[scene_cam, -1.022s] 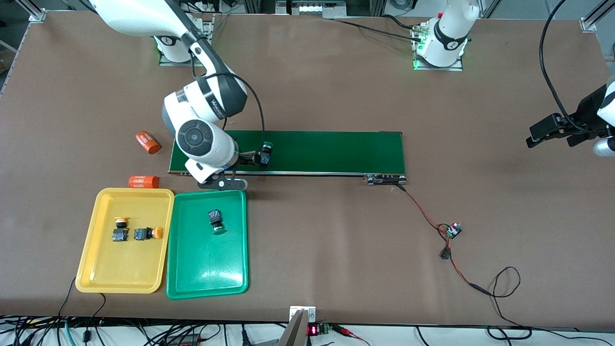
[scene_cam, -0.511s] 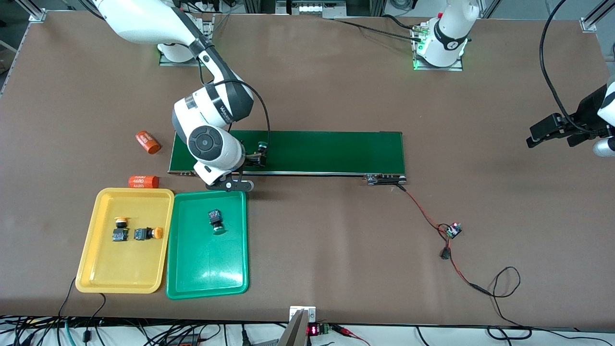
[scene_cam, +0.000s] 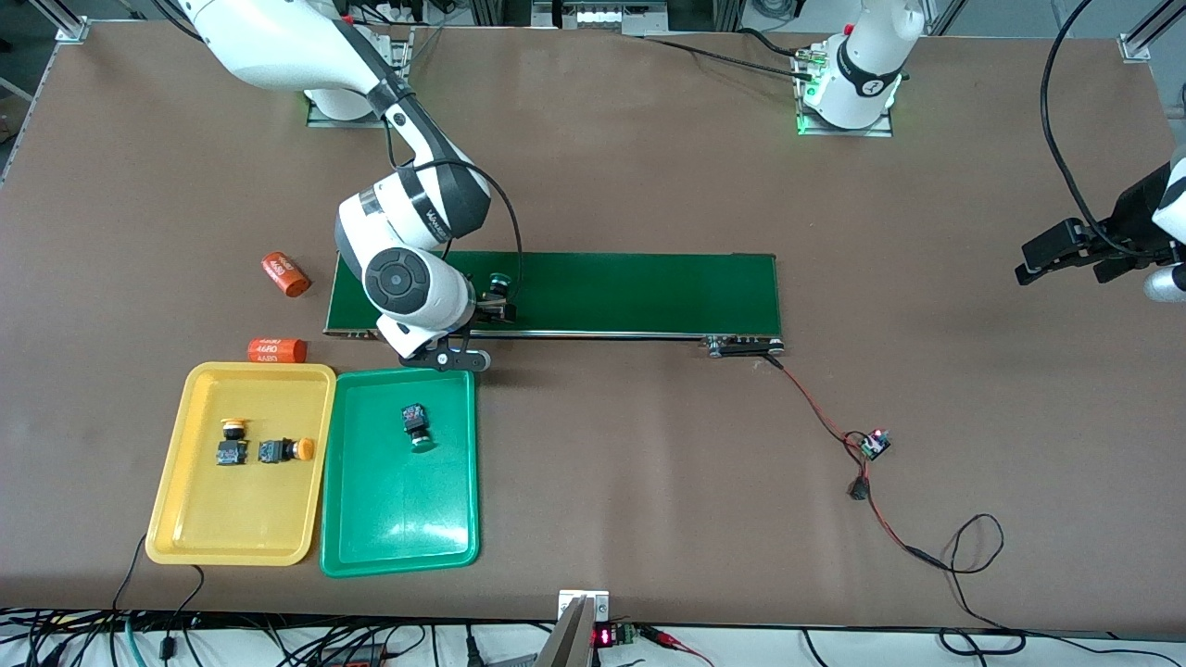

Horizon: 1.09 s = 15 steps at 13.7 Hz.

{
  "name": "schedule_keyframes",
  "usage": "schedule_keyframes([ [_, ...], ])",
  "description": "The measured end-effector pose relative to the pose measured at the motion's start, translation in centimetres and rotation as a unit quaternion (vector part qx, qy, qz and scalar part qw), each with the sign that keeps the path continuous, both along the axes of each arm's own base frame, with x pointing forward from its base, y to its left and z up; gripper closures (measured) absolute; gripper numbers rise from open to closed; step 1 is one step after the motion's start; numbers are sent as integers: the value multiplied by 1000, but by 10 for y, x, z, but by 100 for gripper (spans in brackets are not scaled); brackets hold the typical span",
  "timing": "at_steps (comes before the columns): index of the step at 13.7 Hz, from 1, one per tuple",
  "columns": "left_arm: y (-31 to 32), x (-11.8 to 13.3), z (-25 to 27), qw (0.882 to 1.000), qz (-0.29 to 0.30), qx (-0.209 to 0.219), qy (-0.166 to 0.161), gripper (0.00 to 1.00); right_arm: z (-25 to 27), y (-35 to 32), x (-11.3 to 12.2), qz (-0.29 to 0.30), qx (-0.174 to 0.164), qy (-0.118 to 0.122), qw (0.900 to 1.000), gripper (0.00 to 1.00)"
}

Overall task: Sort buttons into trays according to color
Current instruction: 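Grasp the green-capped button on the belt with the right gripper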

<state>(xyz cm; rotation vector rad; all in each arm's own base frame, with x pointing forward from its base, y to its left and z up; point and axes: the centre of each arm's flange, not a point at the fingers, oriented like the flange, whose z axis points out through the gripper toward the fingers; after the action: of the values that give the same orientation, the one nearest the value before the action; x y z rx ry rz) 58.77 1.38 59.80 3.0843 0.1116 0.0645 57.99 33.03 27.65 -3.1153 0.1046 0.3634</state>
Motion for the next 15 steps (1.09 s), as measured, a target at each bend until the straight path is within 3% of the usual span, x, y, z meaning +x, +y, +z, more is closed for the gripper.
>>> schedule_keyframes([
  [7, 1, 0, 0, 1000, 1, 0, 0, 0, -14, -1, 0, -4, 0, 8, 1000, 0],
  [11, 2, 0, -1, 1000, 2, 0, 0, 0, -26, -3, -3, -12, 2, 27, 1000, 0],
  [15, 3, 0, -1, 1000, 3, 0, 1, 0, -33, -8, -13, -7, -16, 62, 998, 0],
])
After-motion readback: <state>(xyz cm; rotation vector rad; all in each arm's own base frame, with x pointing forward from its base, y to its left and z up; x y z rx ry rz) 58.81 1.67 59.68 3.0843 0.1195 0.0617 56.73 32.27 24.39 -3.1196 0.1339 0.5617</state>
